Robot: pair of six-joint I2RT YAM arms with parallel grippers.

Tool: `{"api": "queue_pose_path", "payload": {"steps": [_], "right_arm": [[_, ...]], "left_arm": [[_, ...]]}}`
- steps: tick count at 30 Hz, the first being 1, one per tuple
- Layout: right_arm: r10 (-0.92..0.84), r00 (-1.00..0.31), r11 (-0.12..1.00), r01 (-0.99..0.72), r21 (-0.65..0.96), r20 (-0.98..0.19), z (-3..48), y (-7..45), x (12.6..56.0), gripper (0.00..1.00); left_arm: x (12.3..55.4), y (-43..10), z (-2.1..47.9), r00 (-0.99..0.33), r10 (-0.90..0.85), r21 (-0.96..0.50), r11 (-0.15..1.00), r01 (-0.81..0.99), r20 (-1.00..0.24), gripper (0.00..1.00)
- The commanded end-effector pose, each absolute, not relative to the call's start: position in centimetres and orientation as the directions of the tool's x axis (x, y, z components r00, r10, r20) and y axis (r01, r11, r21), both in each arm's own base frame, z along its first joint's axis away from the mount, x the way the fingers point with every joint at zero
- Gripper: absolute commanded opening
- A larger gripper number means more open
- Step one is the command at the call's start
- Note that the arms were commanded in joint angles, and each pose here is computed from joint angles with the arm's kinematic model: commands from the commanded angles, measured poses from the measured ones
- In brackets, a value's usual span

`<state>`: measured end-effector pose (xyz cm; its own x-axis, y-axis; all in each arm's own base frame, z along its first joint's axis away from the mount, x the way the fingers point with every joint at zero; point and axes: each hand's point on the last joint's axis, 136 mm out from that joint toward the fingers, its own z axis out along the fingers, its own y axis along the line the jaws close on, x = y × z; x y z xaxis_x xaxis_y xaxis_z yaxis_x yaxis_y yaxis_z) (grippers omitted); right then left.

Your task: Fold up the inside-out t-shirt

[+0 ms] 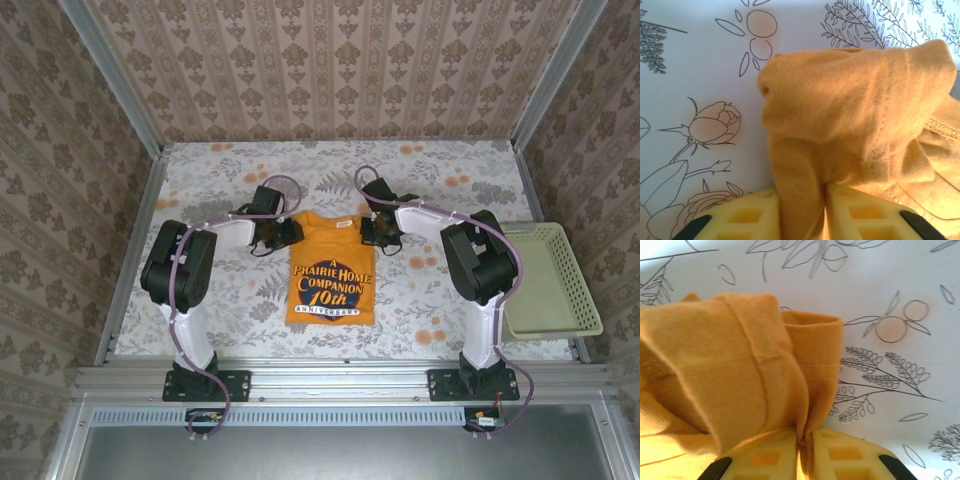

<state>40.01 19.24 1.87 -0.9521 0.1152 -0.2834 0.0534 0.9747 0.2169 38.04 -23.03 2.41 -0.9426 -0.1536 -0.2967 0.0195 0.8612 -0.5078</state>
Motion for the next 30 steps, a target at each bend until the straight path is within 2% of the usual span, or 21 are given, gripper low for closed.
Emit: {"api": "queue_pose_path", "payload": {"steps": [1,9,14,17,22,30], "right_arm": [[0.043,-0.970,0.946,-0.038,0.321,-0.240,-0.1,23.6,38.2,0.11],[0.084,-0.957,0.928,-0.026,0.372,-0.278,1.0,23.3,37.9,0.00],[0.130,-0.933,0.925,-0.008,0.379,-0.336,2.9,21.6,37.5,0.00],[0.135,-0.916,0.912,-0.034,0.408,-0.378,4.4,21.5,37.0,0.00],[0.210,-0.891,0.812,-0.071,0.580,-0.403,6.5,23.0,35.2,0.00],[0.251,-0.832,0.780,-0.130,0.613,-0.495,10.5,21.7,33.9,0.00]], "left_arm": [[36.0,-26.7,0.4,-0.961,-0.073,-0.566,0.819,0.094,-0.265,0.22],[35.6,-26.5,2.3,-0.940,-0.127,-0.620,0.778,0.103,-0.316,0.08],[34.5,-23.9,3.6,-0.911,-0.188,-0.593,0.802,0.074,-0.368,0.00],[33.5,-23.4,4.8,-0.893,-0.201,-0.610,0.787,0.099,-0.404,0.00],[31.4,-24.3,6.8,-0.876,-0.205,-0.678,0.715,0.171,-0.437,0.00],[29.4,-23.0,9.4,-0.828,-0.249,-0.692,0.690,0.212,-0.502,0.00]]}}
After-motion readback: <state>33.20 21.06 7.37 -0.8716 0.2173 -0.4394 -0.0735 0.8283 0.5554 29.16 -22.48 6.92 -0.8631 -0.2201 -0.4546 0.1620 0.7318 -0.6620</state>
